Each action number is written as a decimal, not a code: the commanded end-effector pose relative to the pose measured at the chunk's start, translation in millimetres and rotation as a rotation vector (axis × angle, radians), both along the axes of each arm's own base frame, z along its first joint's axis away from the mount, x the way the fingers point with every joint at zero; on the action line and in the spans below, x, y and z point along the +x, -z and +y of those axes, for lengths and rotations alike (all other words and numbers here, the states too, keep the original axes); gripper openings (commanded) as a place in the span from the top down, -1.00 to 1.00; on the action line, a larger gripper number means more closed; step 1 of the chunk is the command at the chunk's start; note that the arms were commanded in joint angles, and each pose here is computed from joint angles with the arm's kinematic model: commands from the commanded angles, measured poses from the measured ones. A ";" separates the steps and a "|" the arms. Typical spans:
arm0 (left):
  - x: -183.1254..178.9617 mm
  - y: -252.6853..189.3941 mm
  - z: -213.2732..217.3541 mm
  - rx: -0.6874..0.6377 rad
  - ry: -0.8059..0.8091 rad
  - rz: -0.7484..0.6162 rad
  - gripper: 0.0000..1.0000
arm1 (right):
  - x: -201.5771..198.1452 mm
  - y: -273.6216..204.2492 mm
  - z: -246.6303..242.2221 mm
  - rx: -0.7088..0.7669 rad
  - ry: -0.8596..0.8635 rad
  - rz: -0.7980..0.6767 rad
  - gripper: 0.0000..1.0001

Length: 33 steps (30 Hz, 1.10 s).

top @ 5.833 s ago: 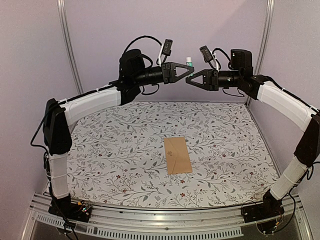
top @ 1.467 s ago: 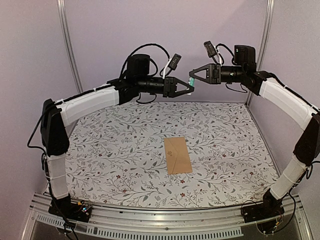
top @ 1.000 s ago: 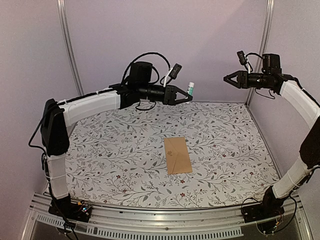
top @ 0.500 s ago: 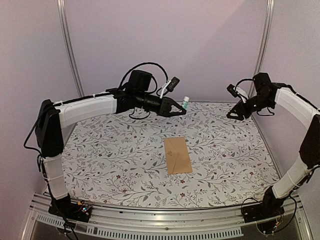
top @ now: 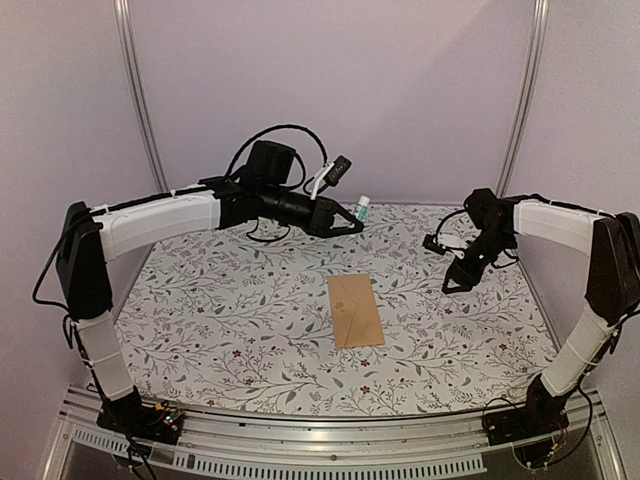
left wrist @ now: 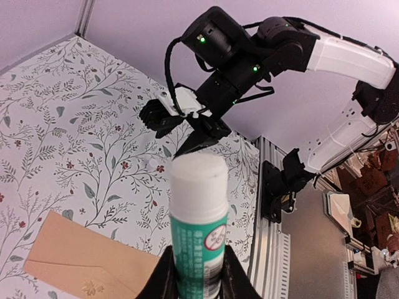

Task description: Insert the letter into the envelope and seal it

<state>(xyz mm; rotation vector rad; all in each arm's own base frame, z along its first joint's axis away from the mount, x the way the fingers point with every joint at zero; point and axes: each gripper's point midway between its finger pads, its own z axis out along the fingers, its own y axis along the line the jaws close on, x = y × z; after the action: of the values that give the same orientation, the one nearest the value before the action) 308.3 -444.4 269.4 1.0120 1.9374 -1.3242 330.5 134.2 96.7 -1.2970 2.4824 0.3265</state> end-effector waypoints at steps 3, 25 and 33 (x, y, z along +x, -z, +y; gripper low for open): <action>-7.0 -12.0 0.0 -0.015 -0.003 -0.013 0.89 | 2.9 26.9 0.2 -0.124 -0.009 0.020 -0.01; -10.2 -10.1 0.6 -0.021 -0.006 0.001 0.89 | 7.6 57.3 0.9 -0.195 0.049 0.123 0.19; -9.1 -10.1 0.3 -0.021 -0.006 0.002 0.88 | 9.7 62.7 2.6 -0.213 0.053 0.131 0.31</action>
<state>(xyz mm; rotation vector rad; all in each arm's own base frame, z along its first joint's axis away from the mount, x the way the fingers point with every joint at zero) 307.2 -443.9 259.4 0.9806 1.9820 -1.3270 333.2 135.0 33.7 -1.3371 2.7088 0.1726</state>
